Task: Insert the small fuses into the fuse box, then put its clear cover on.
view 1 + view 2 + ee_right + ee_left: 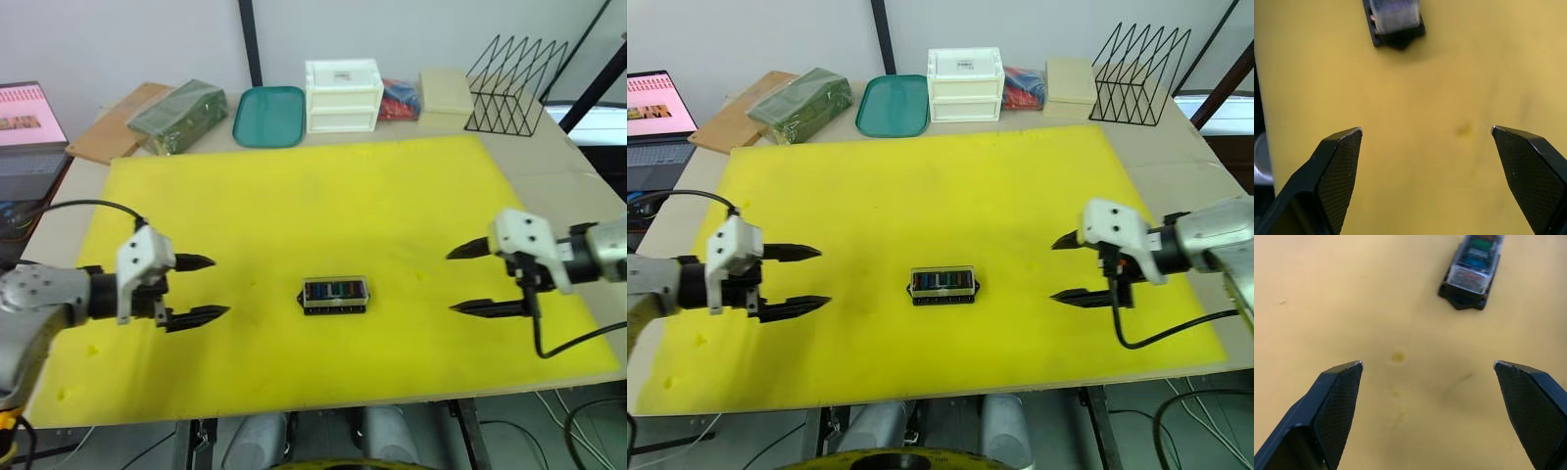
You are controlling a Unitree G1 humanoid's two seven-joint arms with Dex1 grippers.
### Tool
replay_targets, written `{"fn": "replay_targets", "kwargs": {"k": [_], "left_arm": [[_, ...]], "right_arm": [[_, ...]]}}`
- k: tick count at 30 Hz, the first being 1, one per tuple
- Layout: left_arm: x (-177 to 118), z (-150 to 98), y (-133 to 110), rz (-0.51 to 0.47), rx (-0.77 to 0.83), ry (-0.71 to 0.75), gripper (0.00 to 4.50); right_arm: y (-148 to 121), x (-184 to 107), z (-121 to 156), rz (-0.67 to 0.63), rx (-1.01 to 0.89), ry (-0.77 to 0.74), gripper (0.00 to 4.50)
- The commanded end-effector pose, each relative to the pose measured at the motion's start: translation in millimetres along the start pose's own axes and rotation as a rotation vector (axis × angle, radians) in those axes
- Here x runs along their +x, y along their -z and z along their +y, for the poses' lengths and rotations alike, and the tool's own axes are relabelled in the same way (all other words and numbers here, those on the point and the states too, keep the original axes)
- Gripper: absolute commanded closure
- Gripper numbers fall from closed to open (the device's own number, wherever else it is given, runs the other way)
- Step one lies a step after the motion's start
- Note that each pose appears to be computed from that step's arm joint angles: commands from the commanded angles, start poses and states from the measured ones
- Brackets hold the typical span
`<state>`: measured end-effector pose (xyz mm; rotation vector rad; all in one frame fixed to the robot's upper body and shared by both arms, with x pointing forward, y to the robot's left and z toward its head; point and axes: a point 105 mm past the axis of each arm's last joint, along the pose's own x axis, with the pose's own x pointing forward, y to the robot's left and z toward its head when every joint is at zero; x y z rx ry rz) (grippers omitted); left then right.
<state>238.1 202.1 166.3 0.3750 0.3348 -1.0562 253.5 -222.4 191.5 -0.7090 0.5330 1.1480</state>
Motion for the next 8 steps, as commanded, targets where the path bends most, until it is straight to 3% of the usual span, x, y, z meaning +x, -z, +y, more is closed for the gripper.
{"fn": "replay_targets", "kwargs": {"k": [1,8], "left_arm": [[-14,-3,-12,-0.009,0.018,-0.035,0.00],[-19,-6,-2,0.042,0.014,-0.040,0.00]], "right_arm": [[-7,-20,-4,0.011,-0.042,0.057,0.03],[-9,-27,-1,0.020,-0.047,0.066,0.03]]}}
